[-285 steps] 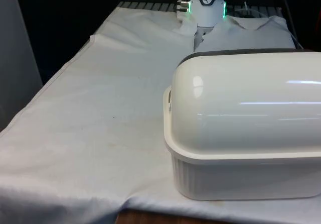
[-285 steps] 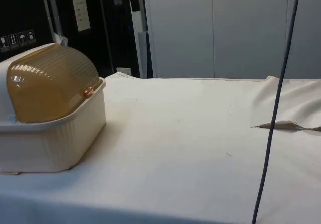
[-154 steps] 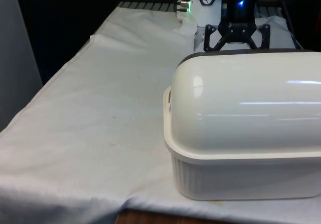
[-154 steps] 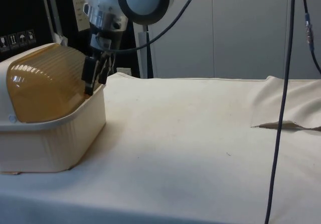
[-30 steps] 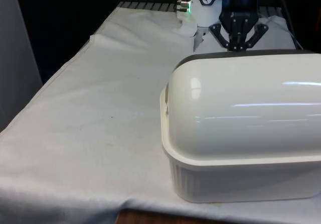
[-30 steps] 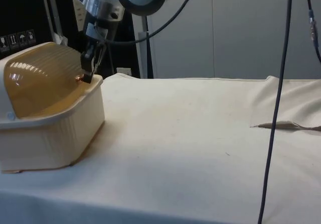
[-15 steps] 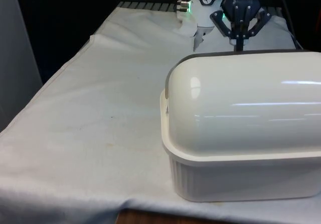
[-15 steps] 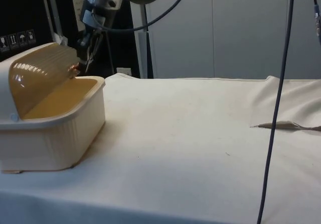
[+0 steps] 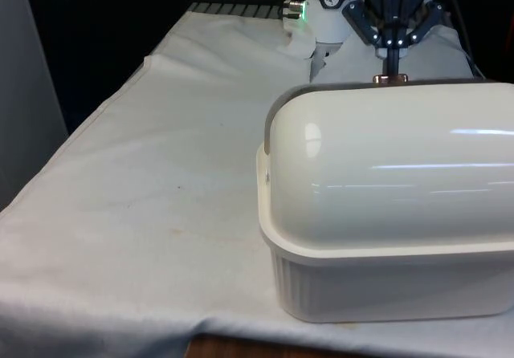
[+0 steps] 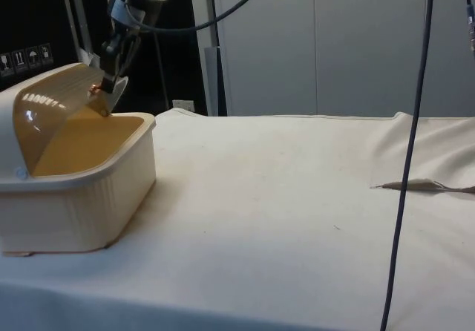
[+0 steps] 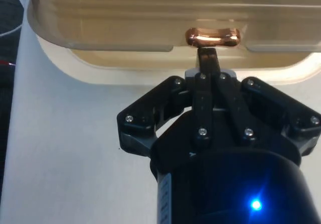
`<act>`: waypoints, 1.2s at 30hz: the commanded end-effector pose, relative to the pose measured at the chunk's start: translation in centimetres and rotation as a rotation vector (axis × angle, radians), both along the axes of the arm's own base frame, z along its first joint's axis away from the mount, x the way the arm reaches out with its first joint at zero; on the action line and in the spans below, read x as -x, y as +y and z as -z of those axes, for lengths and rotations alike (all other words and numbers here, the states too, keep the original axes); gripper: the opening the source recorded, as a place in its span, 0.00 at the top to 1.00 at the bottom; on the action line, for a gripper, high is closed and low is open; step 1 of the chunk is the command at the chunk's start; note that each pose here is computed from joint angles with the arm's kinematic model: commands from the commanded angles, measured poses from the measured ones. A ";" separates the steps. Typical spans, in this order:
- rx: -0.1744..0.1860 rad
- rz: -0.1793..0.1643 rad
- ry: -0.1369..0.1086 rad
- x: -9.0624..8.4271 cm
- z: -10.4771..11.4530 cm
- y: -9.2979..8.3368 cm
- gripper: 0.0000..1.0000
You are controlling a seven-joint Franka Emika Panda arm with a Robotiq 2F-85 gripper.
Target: Open the lid, then close it.
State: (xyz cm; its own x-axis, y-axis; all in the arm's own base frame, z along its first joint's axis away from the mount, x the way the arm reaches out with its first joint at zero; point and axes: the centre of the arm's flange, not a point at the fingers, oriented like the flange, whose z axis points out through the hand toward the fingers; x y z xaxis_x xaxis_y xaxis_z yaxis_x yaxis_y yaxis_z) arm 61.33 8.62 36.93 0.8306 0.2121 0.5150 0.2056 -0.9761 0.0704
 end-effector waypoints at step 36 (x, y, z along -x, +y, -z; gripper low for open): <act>-0.018 -0.009 -0.132 -3.2 -4.6 1.1 1.00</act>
